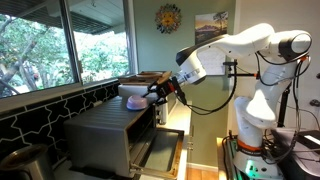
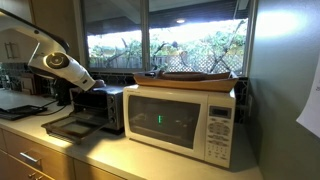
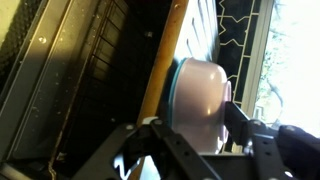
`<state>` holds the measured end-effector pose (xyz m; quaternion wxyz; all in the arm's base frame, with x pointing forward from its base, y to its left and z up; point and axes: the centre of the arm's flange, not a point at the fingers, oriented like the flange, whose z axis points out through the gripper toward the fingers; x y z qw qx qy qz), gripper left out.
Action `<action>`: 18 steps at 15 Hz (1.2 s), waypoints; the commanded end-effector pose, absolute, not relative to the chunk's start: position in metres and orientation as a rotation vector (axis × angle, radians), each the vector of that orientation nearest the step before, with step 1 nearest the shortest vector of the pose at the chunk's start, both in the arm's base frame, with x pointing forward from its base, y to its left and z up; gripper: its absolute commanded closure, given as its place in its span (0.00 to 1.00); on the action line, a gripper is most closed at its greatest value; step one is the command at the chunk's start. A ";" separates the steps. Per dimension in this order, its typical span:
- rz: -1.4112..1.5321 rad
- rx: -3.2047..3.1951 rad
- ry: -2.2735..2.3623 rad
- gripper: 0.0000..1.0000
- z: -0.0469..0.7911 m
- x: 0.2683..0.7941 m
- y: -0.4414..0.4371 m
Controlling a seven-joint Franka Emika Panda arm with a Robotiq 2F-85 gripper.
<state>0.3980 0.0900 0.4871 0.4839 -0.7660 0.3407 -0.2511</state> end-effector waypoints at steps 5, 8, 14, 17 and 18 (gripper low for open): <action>-0.665 -1.759 0.750 0.67 0.499 0.375 0.064; -0.608 -1.782 0.641 0.67 0.501 0.365 0.060; -0.403 -1.929 0.362 0.67 0.489 0.346 0.066; -0.316 -1.980 0.261 0.67 0.487 0.340 0.067; -0.302 -1.983 0.235 0.67 0.487 0.339 0.066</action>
